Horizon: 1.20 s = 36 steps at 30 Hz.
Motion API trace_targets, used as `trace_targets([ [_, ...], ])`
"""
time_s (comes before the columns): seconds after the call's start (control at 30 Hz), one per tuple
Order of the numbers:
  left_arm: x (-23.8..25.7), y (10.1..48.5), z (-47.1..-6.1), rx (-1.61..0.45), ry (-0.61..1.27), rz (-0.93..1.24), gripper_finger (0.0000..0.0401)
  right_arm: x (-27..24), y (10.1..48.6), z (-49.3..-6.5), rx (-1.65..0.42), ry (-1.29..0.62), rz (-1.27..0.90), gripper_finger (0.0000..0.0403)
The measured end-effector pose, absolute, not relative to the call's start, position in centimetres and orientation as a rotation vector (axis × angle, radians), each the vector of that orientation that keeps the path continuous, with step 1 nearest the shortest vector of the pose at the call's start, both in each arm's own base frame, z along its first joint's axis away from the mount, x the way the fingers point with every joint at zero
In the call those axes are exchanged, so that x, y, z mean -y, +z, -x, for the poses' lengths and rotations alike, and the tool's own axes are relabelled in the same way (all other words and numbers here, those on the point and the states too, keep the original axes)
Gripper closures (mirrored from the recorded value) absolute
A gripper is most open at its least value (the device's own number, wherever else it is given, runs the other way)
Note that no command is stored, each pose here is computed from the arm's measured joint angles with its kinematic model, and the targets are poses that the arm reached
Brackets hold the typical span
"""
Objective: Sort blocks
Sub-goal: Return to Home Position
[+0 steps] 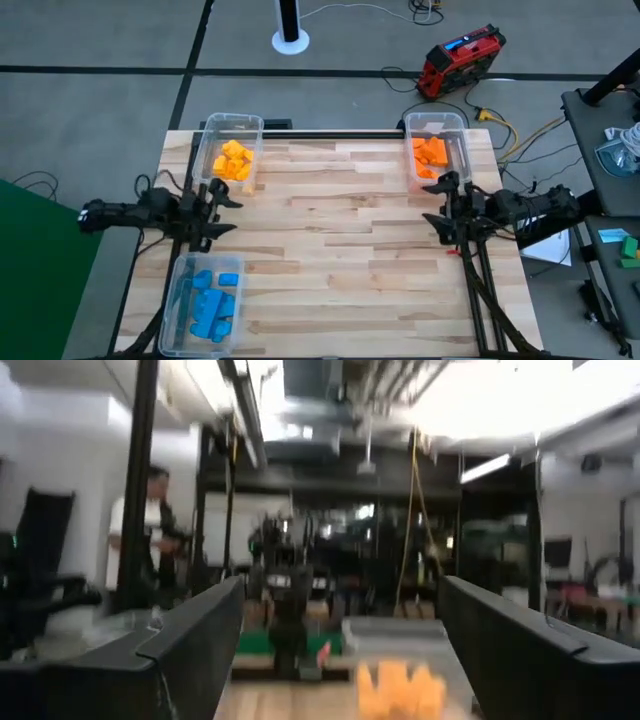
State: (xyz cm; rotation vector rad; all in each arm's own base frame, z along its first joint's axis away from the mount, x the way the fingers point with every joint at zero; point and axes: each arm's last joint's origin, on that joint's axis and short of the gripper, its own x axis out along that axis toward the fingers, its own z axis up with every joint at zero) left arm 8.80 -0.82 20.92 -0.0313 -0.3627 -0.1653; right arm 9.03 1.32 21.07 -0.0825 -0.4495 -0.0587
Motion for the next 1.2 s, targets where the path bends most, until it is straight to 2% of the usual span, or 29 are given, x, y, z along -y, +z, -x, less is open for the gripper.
trace_targets([
  [0.2,0.8,19.6,-9.5,0.201,-0.154,0.035,0.0168,-1.5,19.6,-9.6,0.286,-0.029,0.017,0.0087],
  [0.53,0.9,18.5,-10.2,0.107,-0.152,0.037,0.0168,-1.5,17.8,-10.0,0.106,-0.017,-0.027,0.0101],
  [1.2,0.9,17.8,-10.9,0.017,-0.150,0.038,0.0168,-1.5,17.6,-10.1,0.084,-0.017,-0.020,0.0064],
])
